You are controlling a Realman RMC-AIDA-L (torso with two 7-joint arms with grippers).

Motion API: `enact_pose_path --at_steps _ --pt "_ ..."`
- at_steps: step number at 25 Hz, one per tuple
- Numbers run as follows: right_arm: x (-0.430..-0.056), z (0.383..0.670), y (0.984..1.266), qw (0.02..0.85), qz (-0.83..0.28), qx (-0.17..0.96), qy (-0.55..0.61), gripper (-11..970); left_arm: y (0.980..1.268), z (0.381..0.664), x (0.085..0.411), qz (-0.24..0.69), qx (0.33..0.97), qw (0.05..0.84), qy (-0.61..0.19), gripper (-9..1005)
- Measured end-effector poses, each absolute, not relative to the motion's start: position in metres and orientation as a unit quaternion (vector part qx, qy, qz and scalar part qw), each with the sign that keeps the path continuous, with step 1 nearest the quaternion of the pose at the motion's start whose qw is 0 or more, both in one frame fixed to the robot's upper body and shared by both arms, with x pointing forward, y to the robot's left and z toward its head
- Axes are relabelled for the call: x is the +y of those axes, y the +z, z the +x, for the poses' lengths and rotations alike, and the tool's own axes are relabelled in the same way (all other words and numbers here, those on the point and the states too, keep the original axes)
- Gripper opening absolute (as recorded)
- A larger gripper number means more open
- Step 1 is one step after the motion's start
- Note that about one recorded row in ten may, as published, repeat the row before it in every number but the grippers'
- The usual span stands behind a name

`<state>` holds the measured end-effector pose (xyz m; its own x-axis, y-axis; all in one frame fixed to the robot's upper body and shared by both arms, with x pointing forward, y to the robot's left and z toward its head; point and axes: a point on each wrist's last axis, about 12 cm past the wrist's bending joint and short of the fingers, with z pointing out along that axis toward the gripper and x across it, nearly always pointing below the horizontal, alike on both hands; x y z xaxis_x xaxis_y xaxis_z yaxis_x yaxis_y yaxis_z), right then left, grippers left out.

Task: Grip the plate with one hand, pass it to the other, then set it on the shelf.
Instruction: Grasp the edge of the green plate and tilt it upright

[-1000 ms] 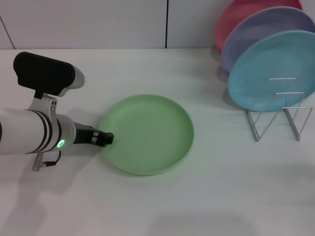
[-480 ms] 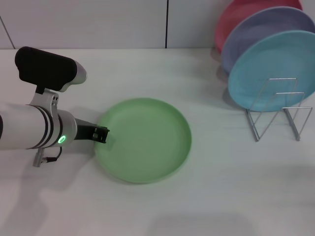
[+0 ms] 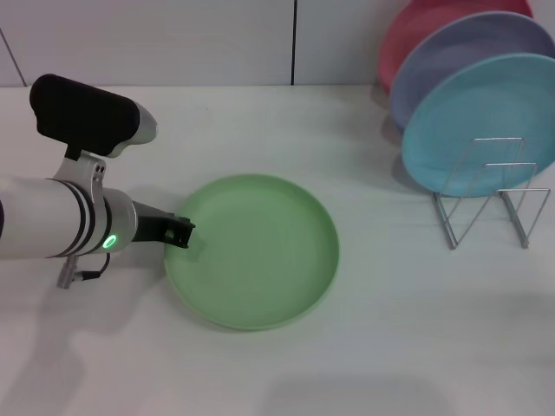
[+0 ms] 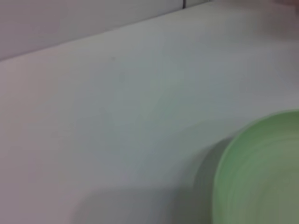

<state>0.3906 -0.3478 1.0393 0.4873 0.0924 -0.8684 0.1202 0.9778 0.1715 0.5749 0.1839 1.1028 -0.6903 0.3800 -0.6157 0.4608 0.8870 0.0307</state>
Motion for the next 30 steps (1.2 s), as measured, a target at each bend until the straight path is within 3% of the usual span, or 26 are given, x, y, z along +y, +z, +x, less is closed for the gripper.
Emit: enact_pose_path --at_steps 8,12,17,22,26,30 --pt "-0.346 0.382 1.053 0.889 0.091 0.448 0.002 798 1.126 0.576 0.181 0.249 0.893 0.366 -0.076 90" --pt "-0.346 0.401 1.069 0.915 0.064 0.396 0.039 798 1.141 0.579 0.183 0.247 0.881 0.394 -0.088 54" --pt "-0.336 0.460 1.094 0.922 0.020 0.369 0.115 798 1.156 0.580 0.187 0.245 0.869 0.421 -0.090 43" --pt "-0.312 0.542 1.124 0.893 -0.040 0.409 0.182 797 1.174 0.580 0.189 0.241 0.854 0.451 -0.093 31" --pt "-0.294 0.598 1.163 0.819 -0.100 0.491 0.280 797 1.187 0.581 0.194 0.232 0.840 0.482 -0.090 29" --pt "-0.264 0.619 1.209 0.710 -0.165 0.596 0.338 797 1.192 0.581 0.199 0.229 0.823 0.513 -0.080 29"
